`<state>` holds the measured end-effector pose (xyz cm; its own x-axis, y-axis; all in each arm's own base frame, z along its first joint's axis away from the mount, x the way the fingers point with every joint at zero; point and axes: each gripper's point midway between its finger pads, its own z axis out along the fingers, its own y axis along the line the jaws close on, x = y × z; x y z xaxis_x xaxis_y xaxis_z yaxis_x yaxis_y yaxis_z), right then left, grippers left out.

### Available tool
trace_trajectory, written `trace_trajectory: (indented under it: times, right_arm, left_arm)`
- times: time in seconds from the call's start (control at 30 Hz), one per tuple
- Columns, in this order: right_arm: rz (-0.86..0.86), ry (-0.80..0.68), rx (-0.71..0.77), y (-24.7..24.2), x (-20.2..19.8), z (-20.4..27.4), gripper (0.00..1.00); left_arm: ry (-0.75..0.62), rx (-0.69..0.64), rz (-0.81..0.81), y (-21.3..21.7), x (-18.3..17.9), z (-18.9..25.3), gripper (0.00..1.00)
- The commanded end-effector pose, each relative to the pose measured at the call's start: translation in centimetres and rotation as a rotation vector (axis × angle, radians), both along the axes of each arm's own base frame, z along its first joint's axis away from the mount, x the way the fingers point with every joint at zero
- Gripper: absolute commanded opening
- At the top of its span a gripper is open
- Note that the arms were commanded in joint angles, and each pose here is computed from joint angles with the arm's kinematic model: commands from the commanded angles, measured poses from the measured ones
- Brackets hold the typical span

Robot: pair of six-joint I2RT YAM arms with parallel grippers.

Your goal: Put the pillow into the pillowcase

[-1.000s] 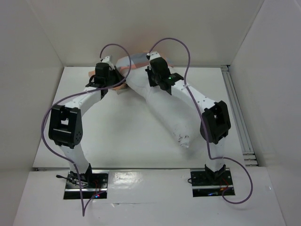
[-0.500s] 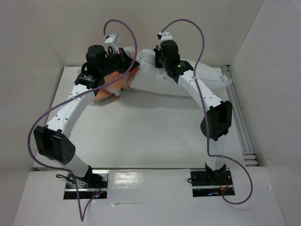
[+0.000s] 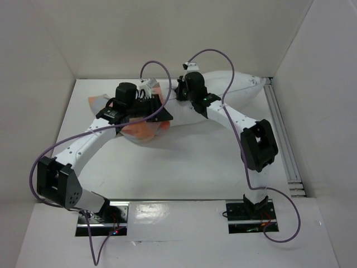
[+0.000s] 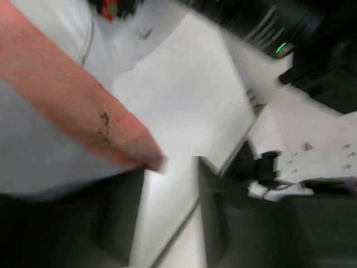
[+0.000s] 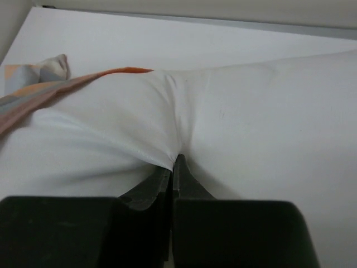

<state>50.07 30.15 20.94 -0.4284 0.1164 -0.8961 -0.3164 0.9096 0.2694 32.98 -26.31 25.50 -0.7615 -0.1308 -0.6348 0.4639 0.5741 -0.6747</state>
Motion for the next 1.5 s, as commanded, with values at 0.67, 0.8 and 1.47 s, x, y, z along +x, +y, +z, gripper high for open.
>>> trace_trajectory:
  times: [0.67, 0.8, 1.47]
  right_arm:
    - [0.044, 0.148, -0.022, -1.7, -15.6, -7.1, 0.0]
    - [0.058, 0.185, -0.031, -1.6, -16.1, -8.1, 0.17]
    - [-0.157, 0.033, -0.079, -9.1, -17.8, -1.2, 0.98]
  left_arm:
    - [-0.008, 0.434, 0.353, 5.9, 1.0, 2.1, 0.68]
    - [-0.032, 0.571, 0.414, 4.7, 1.0, 0.2, 0.68]
    - [-0.009, 0.752, 0.573, 6.0, -2.7, -3.4, 0.67]
